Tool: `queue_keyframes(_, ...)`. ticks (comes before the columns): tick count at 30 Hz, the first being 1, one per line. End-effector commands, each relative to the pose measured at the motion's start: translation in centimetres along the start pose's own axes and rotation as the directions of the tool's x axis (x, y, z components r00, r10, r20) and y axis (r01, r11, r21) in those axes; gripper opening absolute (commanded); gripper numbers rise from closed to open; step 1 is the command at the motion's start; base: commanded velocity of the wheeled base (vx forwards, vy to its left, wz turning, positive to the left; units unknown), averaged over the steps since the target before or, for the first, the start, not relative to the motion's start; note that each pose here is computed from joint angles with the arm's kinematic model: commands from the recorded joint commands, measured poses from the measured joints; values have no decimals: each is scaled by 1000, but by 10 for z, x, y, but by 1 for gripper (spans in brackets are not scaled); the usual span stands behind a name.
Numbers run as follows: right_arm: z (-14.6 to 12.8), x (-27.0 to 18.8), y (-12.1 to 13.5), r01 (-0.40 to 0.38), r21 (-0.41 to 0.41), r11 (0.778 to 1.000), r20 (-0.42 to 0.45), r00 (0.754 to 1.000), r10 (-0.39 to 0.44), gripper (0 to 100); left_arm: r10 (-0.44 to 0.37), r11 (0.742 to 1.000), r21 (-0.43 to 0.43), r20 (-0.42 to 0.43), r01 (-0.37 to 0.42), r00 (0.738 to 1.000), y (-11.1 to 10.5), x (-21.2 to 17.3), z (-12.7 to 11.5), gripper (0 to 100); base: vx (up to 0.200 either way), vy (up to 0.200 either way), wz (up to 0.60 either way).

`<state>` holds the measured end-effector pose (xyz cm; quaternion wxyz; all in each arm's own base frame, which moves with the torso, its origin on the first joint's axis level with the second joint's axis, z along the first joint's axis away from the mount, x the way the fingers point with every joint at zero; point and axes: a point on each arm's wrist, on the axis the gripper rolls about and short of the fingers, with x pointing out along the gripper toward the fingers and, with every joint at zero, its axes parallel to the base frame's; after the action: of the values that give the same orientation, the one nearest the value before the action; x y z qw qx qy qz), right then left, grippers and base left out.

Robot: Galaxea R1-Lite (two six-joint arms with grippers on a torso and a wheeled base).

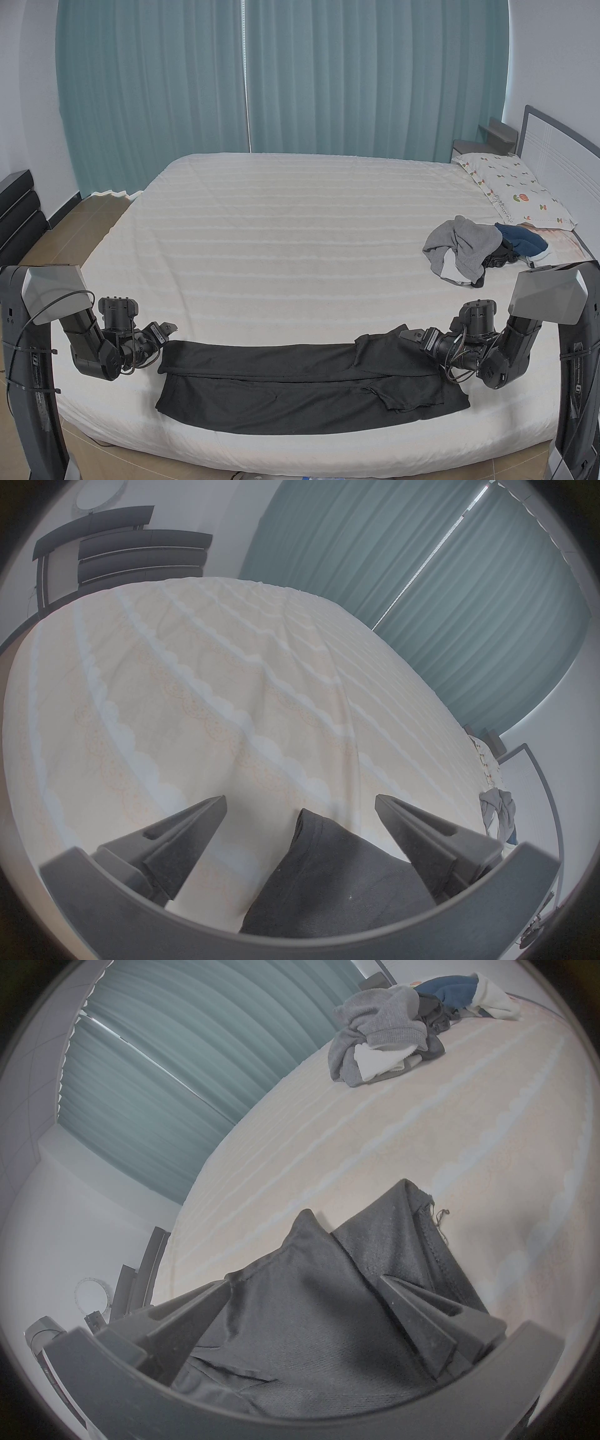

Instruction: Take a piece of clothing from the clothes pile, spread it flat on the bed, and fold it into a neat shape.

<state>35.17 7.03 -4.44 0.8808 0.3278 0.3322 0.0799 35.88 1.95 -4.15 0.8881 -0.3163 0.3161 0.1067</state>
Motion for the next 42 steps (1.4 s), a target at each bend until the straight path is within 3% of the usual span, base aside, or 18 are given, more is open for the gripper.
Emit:
queue_keyframes(1,-5,5,-5,12,3,1000,-16,1000,-12,0,1,1000,0,-1,-1,1000,0,0,0,100,0,0,0)
queue_keyframes(13,-10,-9,-13,49,-68,996,-39,998,-52,0,1,1000,-1,-1,-1,1000,1,0,0,100,0,0,0)
queue_keyframes(42,-8,-59,-9,44,-53,998,-54,997,-47,0,1,1000,-1,-1,-1,1000,1,0,0,100,0,0,0)
